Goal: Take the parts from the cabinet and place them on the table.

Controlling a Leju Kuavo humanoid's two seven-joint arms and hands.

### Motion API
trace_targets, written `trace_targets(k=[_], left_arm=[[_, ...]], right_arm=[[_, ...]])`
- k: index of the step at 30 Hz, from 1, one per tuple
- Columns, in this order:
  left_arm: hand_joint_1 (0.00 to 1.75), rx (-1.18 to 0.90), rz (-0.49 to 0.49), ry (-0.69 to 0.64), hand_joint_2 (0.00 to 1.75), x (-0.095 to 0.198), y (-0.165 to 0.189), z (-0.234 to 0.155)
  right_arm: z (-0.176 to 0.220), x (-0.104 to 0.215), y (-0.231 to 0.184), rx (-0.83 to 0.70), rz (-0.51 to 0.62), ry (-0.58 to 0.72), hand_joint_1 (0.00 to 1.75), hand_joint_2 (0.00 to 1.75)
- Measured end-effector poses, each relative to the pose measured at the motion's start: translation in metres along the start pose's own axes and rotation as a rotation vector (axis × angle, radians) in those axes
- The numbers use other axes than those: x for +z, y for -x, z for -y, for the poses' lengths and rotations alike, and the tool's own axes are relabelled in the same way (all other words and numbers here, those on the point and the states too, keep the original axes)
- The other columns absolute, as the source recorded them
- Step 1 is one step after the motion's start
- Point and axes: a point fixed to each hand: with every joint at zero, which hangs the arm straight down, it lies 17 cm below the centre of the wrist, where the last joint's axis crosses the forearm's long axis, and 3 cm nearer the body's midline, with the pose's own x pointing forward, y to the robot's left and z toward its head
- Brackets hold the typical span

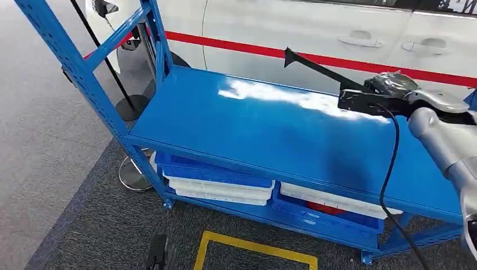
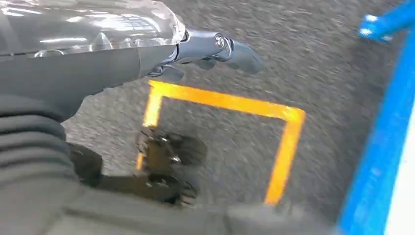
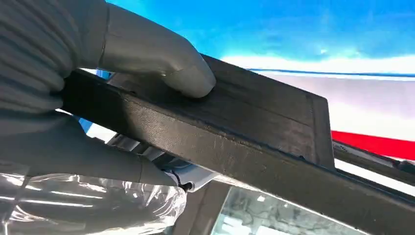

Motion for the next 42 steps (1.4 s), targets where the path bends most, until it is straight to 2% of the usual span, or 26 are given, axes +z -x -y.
trace_targets(k=[12, 34, 42], left_arm=[[0.0, -0.034, -0.101, 0.013, 1.75, -0.003, 0.011, 0.001], [0.0, -0.03, -0.071, 0.03, 1.75, -0.001, 0.012, 0.001], [0.0, -0.055, -0.083, 0.026, 1.75, -0.002, 0.015, -0.005]], right_arm=[[-0.01, 0.0, -0.004, 0.002, 0.006, -0.01, 1.75, 1.75], [-0.005, -0.001, -0.002, 0.002, 0.001, 0.012, 1.75, 1.75], [0.011, -0.001, 0.003, 0.037, -0.011, 0.04, 1.75, 1.75]])
